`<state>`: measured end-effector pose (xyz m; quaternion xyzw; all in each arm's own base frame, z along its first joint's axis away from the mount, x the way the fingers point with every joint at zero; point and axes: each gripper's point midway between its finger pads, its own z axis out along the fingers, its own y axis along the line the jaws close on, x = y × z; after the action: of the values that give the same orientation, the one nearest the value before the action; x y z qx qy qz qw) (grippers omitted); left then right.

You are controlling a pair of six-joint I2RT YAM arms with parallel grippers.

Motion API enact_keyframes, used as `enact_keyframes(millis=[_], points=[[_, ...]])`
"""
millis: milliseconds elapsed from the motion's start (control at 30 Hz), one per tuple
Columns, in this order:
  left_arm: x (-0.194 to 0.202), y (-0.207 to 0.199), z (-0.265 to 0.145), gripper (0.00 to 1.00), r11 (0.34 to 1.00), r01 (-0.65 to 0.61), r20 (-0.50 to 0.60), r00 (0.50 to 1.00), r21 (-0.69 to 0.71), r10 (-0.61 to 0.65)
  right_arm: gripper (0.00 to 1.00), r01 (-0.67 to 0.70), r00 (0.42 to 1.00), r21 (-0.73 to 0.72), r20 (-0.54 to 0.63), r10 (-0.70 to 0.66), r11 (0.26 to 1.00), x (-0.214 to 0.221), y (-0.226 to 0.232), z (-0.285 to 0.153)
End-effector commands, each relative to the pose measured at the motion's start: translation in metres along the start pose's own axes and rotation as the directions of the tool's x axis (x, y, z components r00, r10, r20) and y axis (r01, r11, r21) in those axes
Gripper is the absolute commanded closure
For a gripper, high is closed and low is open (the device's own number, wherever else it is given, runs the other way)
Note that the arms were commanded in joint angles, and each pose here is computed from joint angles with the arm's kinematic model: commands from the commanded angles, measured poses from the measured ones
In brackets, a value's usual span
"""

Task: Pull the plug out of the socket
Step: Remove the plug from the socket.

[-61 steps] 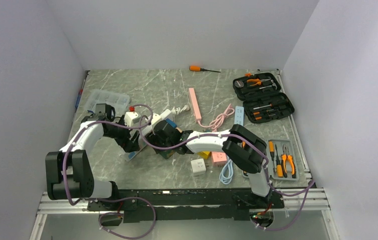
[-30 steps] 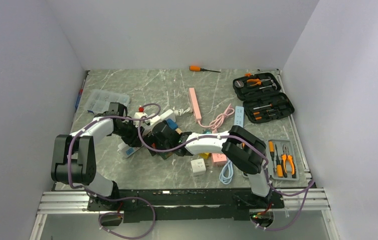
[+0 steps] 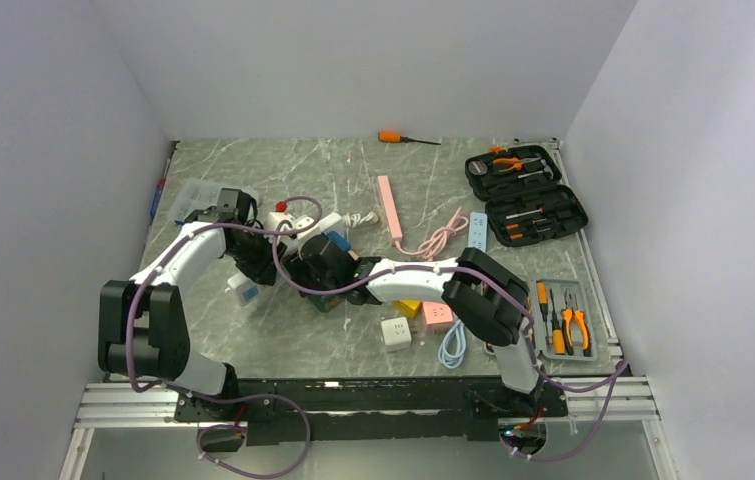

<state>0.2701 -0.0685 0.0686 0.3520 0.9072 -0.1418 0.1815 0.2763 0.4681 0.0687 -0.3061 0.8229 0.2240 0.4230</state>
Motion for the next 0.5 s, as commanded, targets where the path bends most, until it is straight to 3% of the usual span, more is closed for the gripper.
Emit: enact_keyframes(millis=[0,467], points=[[-0.04,0.032,-0.028,1.0,0.985,0.02,0.128,0.992,-0.171,0.002,1.0,0.001,0.996,-0.097,0.087,0.007,0.995,-0.047,0.027,-0.027],[-0.027,0.068,-0.027,1.0,0.914,0.056,0.08,0.996,-0.402,-0.026,1.0,-0.04,0.999,-0.109,0.017,0.042,0.993,0.006,0.032,-0.051]])
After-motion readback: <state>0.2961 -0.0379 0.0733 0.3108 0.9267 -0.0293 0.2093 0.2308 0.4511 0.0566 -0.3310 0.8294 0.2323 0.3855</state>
